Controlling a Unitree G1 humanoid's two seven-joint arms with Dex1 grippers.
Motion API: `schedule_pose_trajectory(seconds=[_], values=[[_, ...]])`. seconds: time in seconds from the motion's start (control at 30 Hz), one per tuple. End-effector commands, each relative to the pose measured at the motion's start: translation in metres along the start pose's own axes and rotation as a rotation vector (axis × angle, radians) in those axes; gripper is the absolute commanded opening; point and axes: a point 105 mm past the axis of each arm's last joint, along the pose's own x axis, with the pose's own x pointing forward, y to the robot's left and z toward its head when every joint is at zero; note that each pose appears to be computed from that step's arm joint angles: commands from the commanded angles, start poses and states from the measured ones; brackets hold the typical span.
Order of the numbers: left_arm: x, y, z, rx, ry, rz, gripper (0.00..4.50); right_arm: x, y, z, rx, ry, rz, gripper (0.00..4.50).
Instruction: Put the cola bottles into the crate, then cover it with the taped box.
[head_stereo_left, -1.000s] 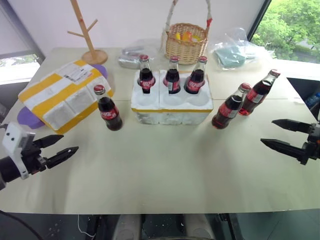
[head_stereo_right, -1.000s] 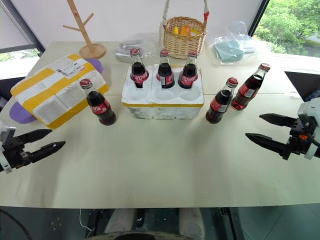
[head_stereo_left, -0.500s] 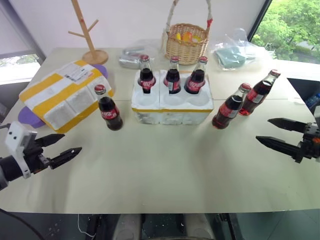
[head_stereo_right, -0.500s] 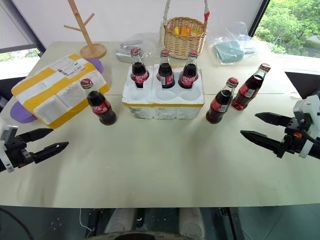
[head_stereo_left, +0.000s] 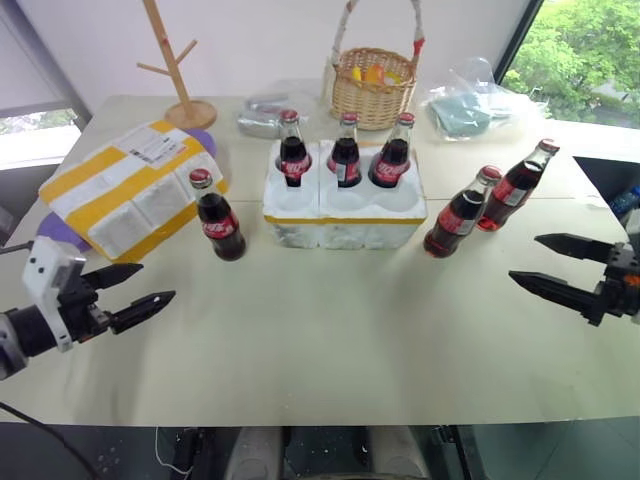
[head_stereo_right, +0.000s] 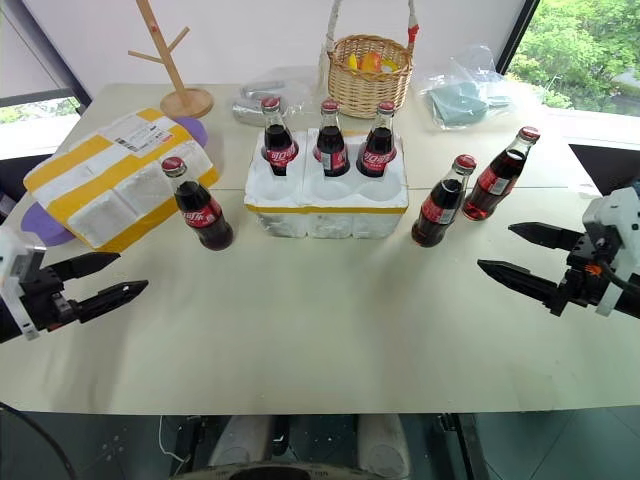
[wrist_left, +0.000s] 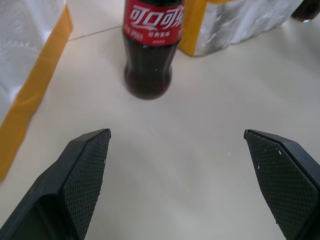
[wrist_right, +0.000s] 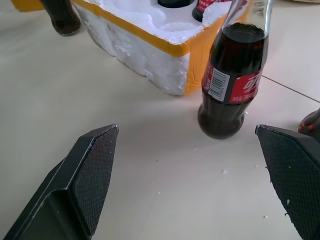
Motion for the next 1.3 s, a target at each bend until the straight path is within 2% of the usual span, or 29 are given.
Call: schedule_pose_trajectory(seconds=[0.03, 0.3, 0.43, 0.87, 1.3], values=[[0.007, -0.008, 0.013, 0.038, -0.036, -0.035, 4.47, 0.000, 0.012, 0.032, -0.073, -0.044, 0.062, 4.50], [0.044, 0.007, 0.020, 0.101, -0.064, -0.023, 4.47, 0.026, 0.054, 0.069, -0.070, -0.148, 0.280, 4.50], [0.068, 0.013, 0.025, 0.140, -0.071, -0.034, 4.47, 0.029, 0.071, 0.069, -0.043, -0.161, 0.360, 4.50], [0.110, 0.026, 0.037, 0.136, -0.108, -0.064, 4.47, 0.029, 0.088, 0.076, -0.009, -0.238, 0.377, 4.50], [0.143, 0.036, 0.041, 0.119, -0.115, -0.078, 4.47, 0.028, 0.091, 0.074, 0.016, -0.274, 0.354, 4.50]])
